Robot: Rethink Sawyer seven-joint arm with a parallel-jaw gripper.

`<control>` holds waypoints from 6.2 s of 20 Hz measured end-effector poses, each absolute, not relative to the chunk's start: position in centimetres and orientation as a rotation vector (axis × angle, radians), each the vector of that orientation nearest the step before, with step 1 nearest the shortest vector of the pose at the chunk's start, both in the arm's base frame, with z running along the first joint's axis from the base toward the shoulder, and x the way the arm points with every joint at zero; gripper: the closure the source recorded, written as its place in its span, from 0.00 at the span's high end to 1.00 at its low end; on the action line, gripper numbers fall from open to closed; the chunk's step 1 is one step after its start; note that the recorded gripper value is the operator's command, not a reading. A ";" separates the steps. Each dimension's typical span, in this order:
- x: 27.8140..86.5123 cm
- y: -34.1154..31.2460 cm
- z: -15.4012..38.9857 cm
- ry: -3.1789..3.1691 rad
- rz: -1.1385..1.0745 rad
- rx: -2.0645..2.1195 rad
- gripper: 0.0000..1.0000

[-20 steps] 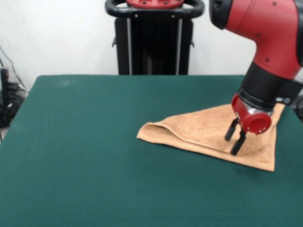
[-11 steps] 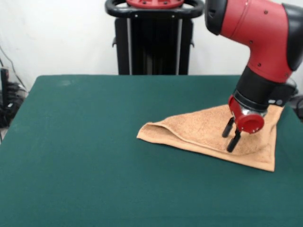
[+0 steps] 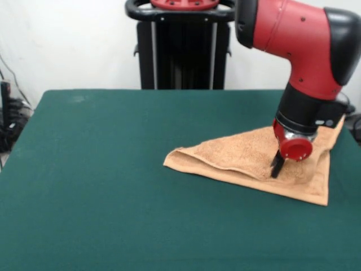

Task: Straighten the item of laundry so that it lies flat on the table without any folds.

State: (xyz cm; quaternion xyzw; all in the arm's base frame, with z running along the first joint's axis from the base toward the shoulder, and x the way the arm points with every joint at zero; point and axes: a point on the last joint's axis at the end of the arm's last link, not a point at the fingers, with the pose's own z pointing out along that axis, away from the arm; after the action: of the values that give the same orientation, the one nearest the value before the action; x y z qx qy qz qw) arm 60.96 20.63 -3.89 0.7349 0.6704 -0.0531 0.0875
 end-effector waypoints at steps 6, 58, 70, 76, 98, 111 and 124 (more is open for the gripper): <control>61.0 20.2 -3.9 1.981 -0.134 2.235 0.00; 41.2 13.7 5.3 2.134 -0.214 2.340 0.00; 37.3 12.3 -0.5 2.251 -0.266 2.255 0.00; 35.9 12.3 -1.1 2.293 -0.295 2.247 0.00; 34.6 13.3 -1.1 2.348 -0.298 2.246 1.00; 37.1 15.4 1.2 2.328 -0.246 2.153 1.00; 43.0 14.1 6.4 2.251 -0.185 2.171 1.00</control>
State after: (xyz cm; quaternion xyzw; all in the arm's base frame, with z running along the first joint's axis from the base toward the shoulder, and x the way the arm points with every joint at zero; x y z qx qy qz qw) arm 42.98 14.07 6.37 0.6930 0.7185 -0.0592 0.0045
